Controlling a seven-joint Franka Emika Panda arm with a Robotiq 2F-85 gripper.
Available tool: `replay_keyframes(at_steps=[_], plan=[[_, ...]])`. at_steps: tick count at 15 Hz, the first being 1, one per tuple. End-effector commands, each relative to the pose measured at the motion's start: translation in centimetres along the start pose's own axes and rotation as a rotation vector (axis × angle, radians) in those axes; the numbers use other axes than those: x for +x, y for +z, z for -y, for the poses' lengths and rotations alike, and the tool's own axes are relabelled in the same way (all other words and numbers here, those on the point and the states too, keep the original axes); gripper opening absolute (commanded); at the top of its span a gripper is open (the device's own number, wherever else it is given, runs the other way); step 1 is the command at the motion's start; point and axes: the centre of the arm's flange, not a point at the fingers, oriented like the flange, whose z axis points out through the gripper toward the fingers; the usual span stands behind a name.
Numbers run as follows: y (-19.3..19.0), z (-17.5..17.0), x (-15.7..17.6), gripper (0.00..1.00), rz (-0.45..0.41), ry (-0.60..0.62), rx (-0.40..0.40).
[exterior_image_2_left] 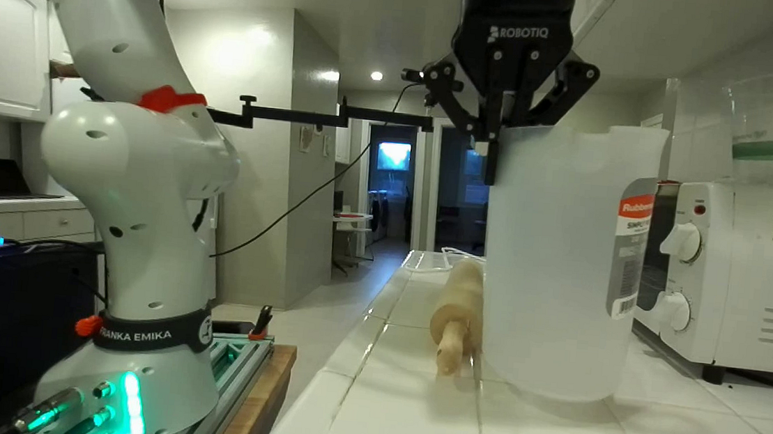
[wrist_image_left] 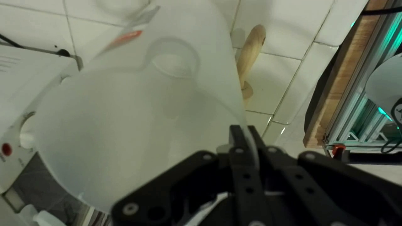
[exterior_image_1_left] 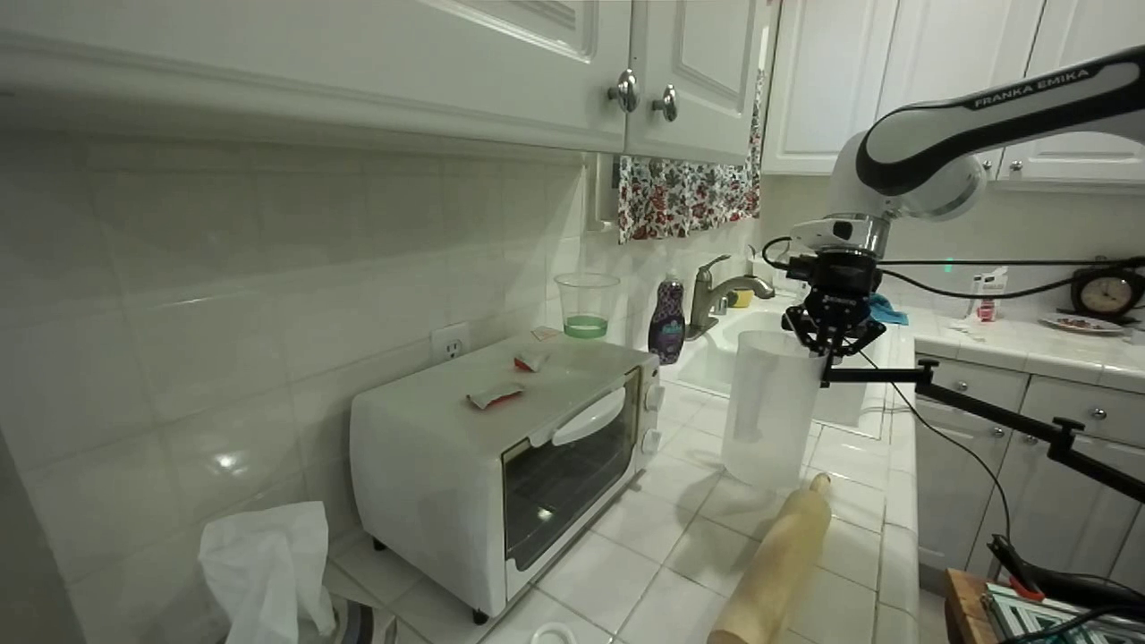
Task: Move the jug to the left
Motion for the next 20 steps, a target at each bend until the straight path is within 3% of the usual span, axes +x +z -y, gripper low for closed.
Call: replay_keyframes(at_steps=[1,4,20], plan=[[-0.9,-1.4,-1.4,0.01,0.059,-0.081,-0.003],[-0.9,-2.0,-2.2,0.01,0.084,-0.119,-0.002],[0.0,-3.4,-5.8,0.01,0.030,-0.189,0.029]])
